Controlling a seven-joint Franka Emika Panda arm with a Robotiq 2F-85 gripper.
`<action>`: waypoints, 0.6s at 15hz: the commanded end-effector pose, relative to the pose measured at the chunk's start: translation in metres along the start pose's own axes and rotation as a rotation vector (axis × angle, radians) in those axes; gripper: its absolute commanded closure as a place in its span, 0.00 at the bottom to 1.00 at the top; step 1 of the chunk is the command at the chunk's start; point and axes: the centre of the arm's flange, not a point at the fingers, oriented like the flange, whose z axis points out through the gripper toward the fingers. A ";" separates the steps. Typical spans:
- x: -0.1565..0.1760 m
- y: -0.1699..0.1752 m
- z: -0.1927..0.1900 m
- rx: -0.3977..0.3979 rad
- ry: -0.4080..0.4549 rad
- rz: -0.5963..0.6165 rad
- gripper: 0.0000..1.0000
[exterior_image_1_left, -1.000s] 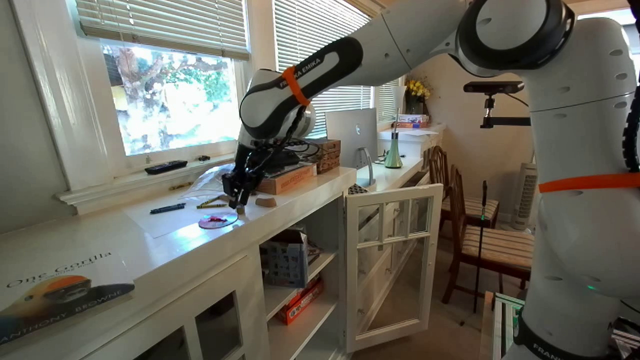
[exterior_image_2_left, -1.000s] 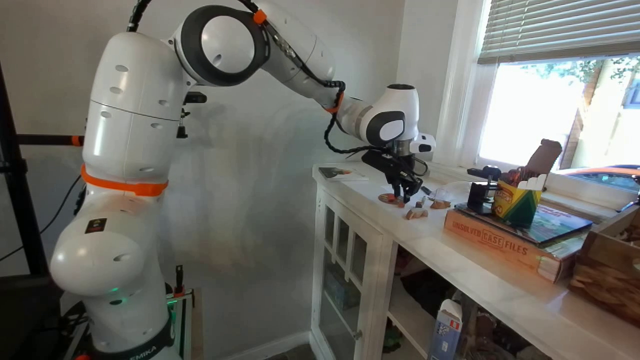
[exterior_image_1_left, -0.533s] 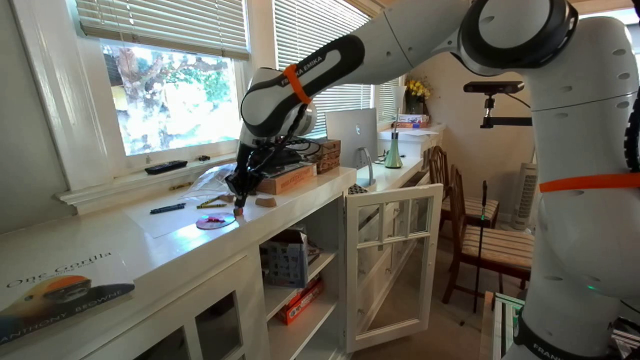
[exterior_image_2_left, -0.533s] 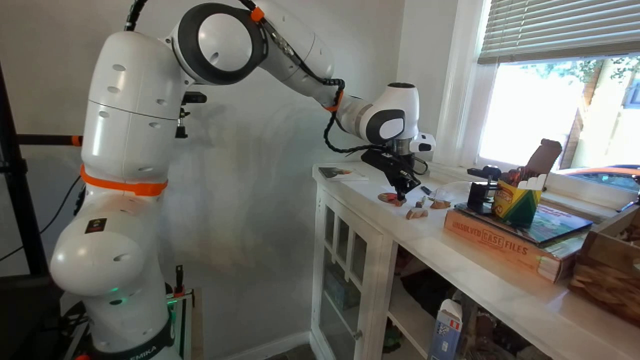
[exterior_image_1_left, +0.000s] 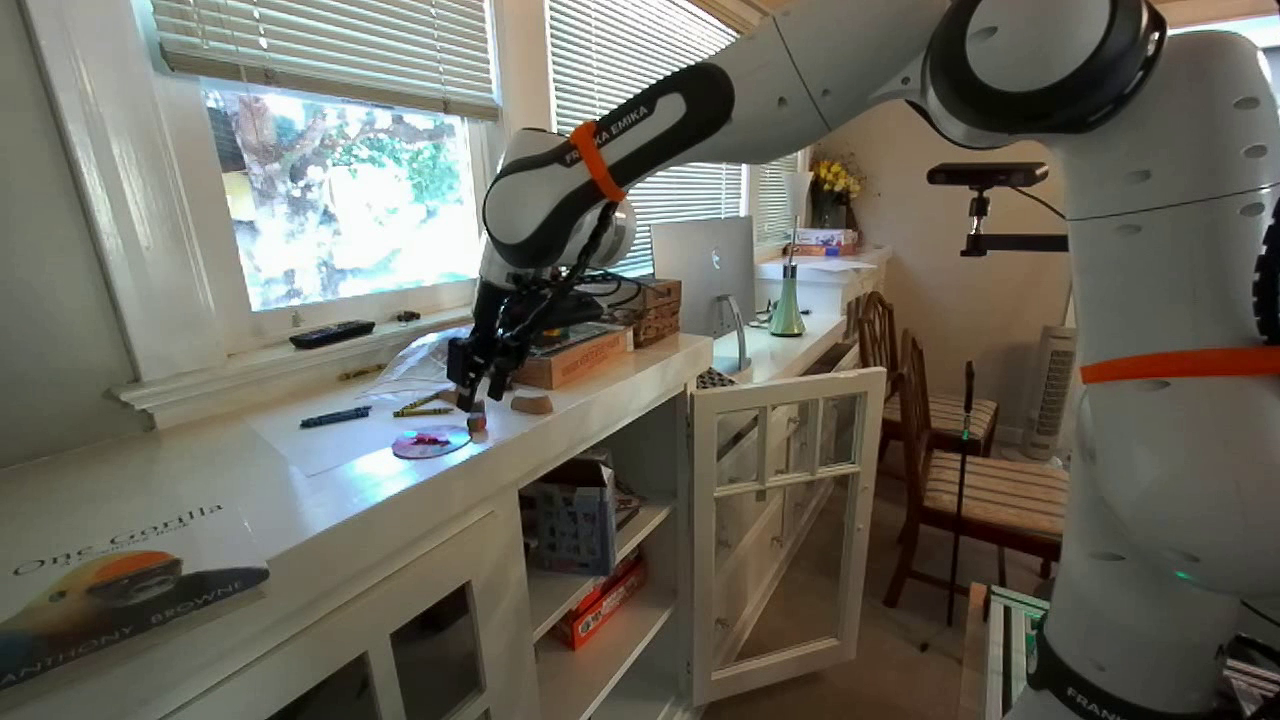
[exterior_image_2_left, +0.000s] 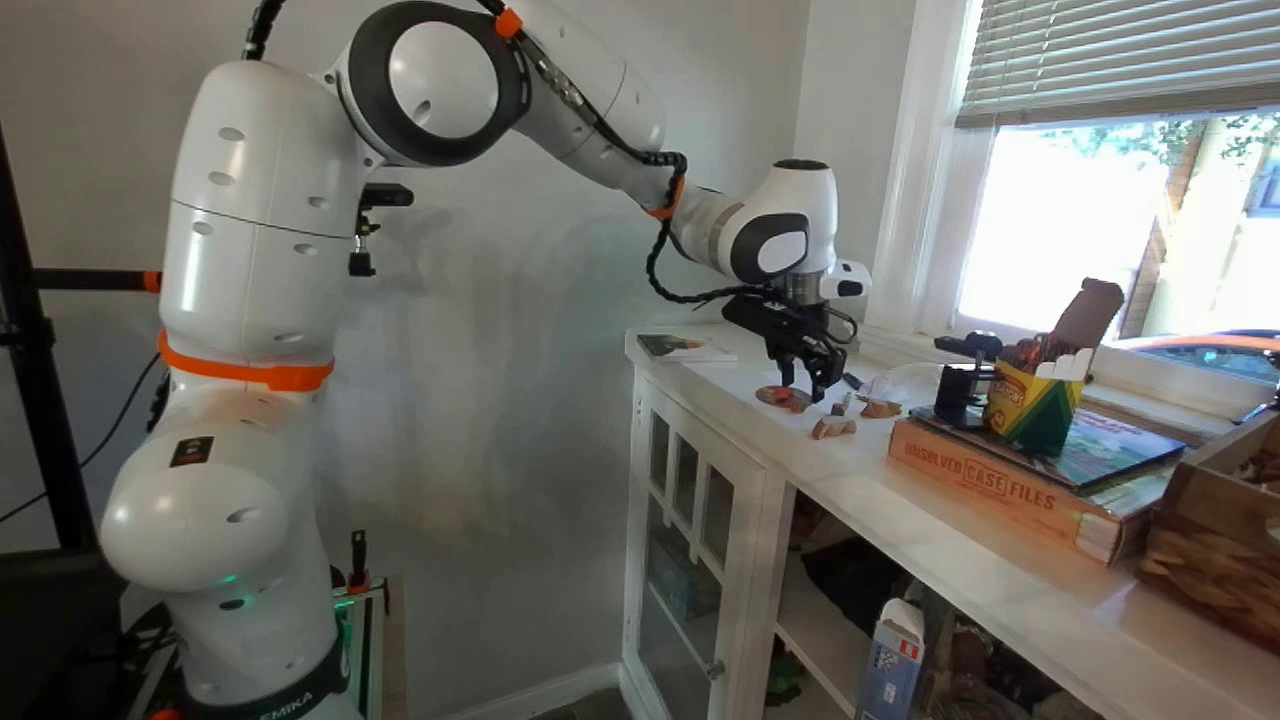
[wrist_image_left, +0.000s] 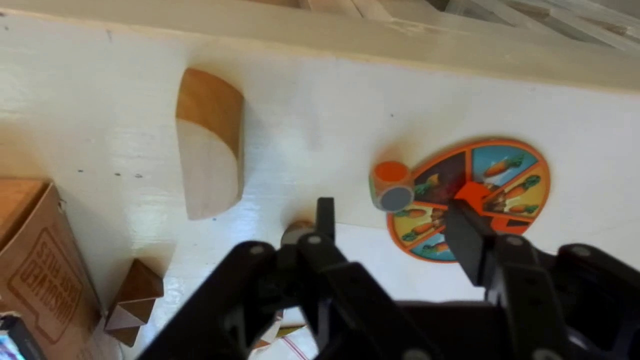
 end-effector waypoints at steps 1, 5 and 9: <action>-0.013 -0.002 0.002 -0.001 -0.022 -0.042 0.06; -0.015 -0.002 0.011 -0.003 -0.027 -0.077 0.01; -0.015 -0.003 0.012 -0.002 -0.013 -0.098 0.34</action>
